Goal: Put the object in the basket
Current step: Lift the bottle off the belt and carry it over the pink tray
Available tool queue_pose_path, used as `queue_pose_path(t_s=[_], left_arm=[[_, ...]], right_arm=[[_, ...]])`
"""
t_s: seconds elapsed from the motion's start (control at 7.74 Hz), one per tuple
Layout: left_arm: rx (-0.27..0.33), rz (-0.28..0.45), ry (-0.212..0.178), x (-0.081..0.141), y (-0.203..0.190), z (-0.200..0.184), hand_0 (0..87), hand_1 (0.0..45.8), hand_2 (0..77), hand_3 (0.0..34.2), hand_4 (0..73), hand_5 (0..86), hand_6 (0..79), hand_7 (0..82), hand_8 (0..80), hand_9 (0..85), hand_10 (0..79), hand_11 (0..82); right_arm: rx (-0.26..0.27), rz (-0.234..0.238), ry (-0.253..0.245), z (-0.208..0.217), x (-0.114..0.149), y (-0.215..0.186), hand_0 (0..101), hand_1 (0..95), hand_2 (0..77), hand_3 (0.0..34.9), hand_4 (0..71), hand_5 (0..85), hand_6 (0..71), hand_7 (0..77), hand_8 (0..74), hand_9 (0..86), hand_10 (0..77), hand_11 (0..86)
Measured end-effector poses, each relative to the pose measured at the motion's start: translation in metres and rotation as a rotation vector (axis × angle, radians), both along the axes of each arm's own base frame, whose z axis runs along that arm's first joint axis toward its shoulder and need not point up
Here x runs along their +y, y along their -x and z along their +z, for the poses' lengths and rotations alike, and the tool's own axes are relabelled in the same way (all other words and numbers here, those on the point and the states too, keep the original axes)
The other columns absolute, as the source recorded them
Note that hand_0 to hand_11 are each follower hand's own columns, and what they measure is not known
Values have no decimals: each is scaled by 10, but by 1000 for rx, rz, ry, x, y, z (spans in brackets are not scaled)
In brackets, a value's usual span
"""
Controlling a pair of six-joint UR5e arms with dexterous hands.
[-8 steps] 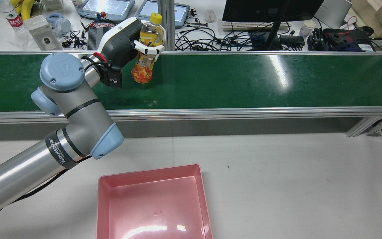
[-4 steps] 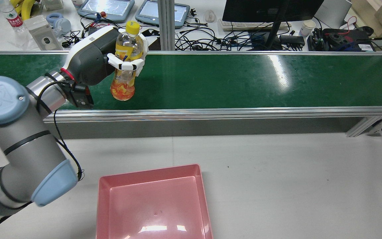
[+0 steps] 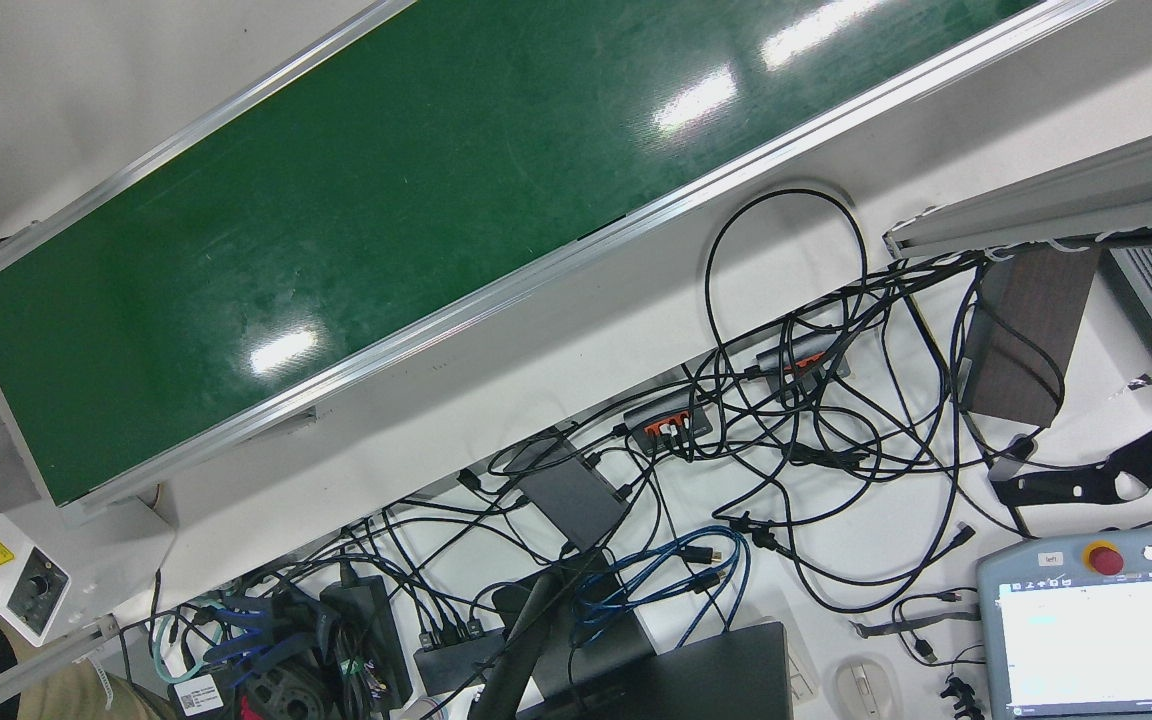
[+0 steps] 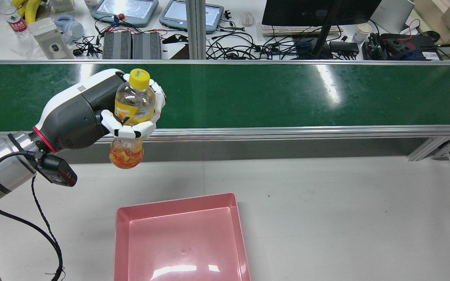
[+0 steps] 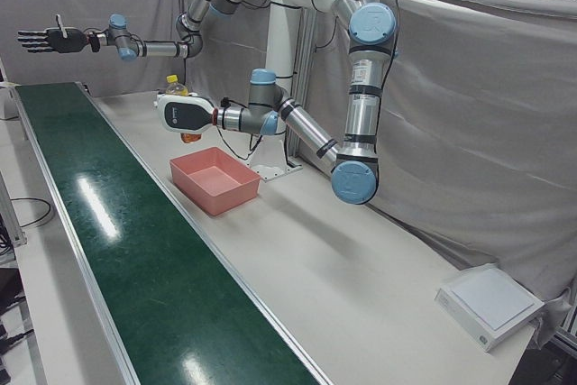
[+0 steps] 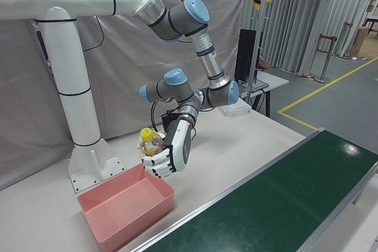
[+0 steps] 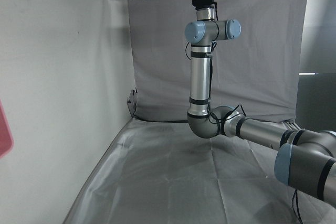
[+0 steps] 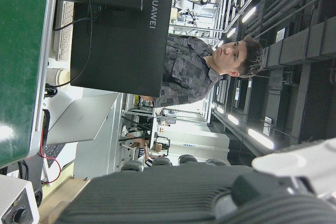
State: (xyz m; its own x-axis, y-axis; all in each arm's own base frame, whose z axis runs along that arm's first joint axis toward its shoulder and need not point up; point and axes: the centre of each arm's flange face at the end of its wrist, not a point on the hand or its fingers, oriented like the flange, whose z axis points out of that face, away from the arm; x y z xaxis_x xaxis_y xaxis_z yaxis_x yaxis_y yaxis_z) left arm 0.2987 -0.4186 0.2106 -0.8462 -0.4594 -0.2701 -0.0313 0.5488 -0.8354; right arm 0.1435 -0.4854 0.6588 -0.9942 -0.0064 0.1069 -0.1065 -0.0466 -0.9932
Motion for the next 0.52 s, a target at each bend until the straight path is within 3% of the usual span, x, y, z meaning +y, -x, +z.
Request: queue_pose_path(t_s=[0.26, 0.52], left_arm=[[-24, 70, -35, 44, -33, -7, 582, 65, 507, 0, 573, 464, 551, 578, 616, 589, 594, 551], [-30, 85, -36, 61, -49, -6, 584, 65, 507, 0, 573, 464, 513, 600, 616, 589, 594, 556]], right_arm=[[0, 0, 1, 0, 0, 0, 3, 0, 5, 0, 0, 0, 0, 5, 0, 0, 0, 0], [0, 0, 1, 0, 0, 0, 2, 0, 5, 0, 0, 0, 0, 5, 0, 0, 0, 0]])
